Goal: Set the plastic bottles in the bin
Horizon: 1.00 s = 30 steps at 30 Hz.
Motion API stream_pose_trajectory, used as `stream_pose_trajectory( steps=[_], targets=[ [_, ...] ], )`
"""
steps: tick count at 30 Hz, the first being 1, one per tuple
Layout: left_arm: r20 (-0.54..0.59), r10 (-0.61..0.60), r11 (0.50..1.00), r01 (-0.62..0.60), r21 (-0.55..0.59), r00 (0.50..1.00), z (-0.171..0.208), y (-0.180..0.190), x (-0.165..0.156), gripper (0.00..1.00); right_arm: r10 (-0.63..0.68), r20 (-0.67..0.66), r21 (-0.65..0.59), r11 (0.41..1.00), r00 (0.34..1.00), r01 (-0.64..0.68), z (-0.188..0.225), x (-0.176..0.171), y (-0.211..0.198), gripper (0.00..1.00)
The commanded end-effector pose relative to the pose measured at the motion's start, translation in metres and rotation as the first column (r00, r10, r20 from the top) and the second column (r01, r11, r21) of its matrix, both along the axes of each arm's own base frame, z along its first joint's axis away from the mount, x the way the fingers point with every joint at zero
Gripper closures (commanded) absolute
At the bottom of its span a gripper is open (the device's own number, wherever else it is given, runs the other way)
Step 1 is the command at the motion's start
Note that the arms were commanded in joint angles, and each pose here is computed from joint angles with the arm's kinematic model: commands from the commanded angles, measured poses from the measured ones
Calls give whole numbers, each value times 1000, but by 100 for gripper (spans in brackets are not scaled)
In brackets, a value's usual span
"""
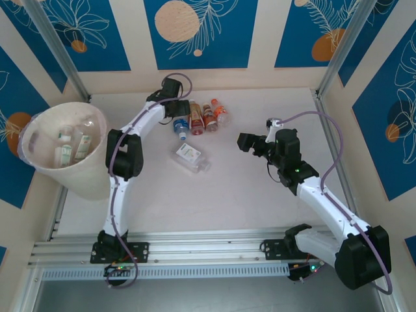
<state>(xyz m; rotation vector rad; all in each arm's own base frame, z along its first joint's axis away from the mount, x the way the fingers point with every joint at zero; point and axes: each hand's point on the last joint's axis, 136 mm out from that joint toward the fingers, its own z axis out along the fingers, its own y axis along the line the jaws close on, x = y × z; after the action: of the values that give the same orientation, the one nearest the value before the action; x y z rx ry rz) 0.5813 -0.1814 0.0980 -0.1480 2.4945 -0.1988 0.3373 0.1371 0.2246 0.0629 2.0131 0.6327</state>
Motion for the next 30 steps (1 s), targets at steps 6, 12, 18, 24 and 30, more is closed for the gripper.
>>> stream_pose_trajectory(
  steps=[6, 12, 18, 24, 30],
  targets=[
    [-101, 21, 998, -26, -56, 995, -38, 5, 1, 19, 1, 26, 8, 1000, 1000, -1, 14, -4, -3, 1],
    [-109, 8, 993, -21, -119, 994, -49, 3, 7, 22, 10, 16, 18, 1000, 1000, -10, 14, -6, -1, 1],
    [-86, -36, 989, 23, -149, 996, -42, -4, 3, 37, 8, 11, 19, 1000, 1000, -9, 12, -6, -1, 1],
    [8, -57, 986, 58, -154, 998, -12, -1, -2, 50, 3, 21, 13, 1000, 1000, -4, 13, -6, -3, 1],
    [132, -83, 976, 107, -190, 988, 38, -3, -14, 60, -7, 29, 14, 1000, 1000, 7, 11, -6, -5, 1]
  ],
)
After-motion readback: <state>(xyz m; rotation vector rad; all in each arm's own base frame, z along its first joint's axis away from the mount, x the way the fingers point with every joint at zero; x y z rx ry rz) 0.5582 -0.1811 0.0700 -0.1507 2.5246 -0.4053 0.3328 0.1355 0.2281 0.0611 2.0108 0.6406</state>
